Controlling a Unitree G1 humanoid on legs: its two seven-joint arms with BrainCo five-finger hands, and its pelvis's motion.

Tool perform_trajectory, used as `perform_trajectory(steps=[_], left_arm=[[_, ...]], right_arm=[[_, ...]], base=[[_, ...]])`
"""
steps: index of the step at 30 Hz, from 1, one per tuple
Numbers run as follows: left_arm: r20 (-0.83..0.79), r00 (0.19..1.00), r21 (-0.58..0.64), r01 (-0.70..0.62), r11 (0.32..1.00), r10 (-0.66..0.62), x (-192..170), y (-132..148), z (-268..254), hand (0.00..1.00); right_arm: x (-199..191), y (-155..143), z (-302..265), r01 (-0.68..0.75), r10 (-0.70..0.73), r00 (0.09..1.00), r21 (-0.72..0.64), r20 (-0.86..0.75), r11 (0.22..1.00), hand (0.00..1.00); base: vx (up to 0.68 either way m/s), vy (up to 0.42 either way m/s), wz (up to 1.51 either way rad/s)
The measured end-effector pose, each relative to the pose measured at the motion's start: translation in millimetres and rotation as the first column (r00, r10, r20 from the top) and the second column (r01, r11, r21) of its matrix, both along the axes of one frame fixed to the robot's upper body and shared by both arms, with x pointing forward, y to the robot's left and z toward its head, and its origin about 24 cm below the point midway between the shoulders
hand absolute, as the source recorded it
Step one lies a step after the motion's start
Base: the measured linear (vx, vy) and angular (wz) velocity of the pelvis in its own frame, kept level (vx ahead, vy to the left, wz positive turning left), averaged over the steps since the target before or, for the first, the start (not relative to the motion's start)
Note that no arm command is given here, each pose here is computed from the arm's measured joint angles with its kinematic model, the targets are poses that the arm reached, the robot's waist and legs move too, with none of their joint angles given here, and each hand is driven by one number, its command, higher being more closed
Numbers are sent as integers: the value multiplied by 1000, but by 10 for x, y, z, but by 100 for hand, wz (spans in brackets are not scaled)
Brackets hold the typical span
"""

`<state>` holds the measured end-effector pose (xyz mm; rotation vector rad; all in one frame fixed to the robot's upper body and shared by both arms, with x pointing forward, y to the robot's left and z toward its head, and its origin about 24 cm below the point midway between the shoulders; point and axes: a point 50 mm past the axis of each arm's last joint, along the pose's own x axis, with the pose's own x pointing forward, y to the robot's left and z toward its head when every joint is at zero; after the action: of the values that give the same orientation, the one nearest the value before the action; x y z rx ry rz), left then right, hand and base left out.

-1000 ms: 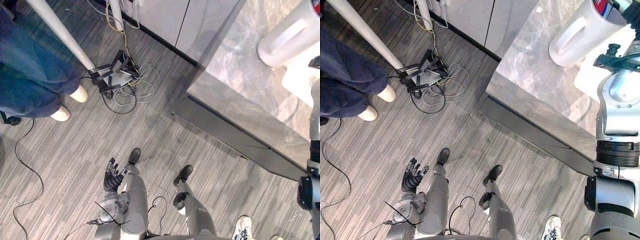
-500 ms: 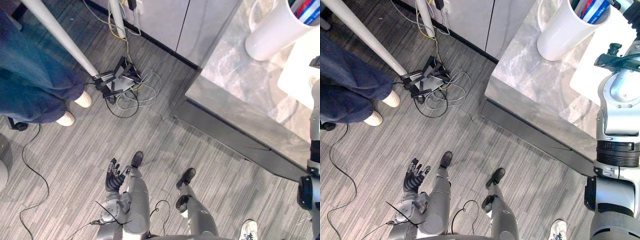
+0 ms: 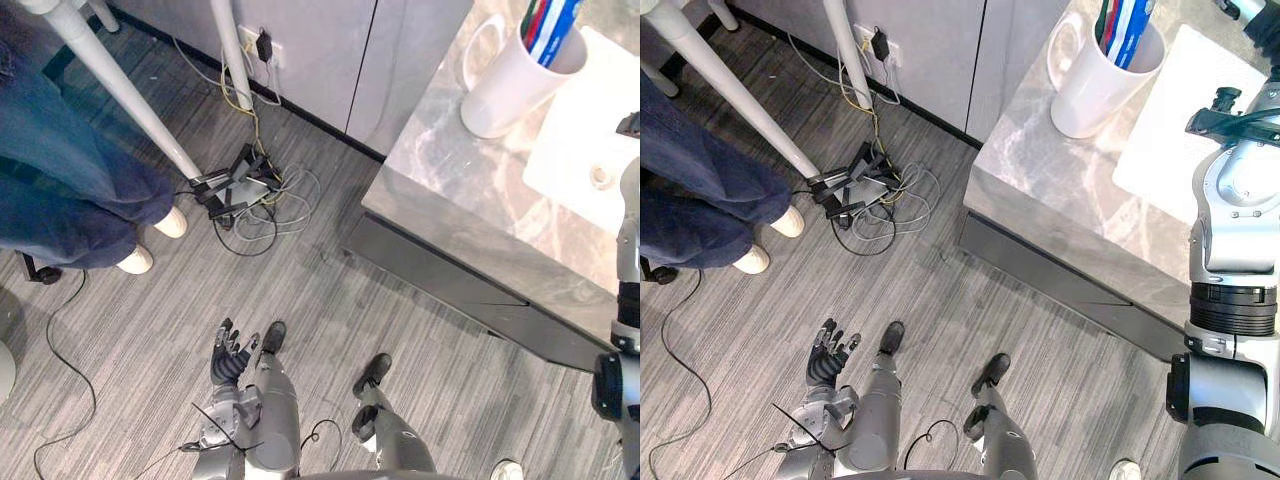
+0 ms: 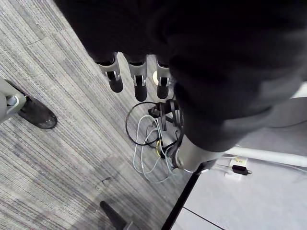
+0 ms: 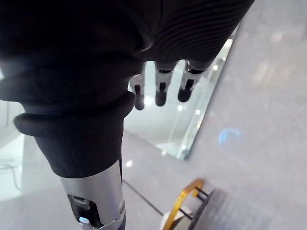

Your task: Organize washtable

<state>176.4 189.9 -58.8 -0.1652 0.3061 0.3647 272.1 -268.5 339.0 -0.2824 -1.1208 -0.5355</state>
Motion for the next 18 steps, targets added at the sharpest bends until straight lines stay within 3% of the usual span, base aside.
perform_trajectory(steps=[8, 13, 18], left_arm=[[-50, 998, 42, 31, 999, -29, -34, -10, -66, 0], [-148, 988, 66, 46, 997, -36, -156, 4, -218, 0], [-340, 940, 91, 40, 995, -6, -561, 103, -496, 0]], right_arm=[[-137, -178, -270, 42, -41, 999, 49, -34, 998, 0], [-531, -396, -653, 127, -124, 992, 144, -25, 981, 0], [-1224, -664, -1357, 369, -336, 929, 298, -158, 880, 0]], base=[[48, 7, 0], [52, 23, -9], [56, -13, -28]])
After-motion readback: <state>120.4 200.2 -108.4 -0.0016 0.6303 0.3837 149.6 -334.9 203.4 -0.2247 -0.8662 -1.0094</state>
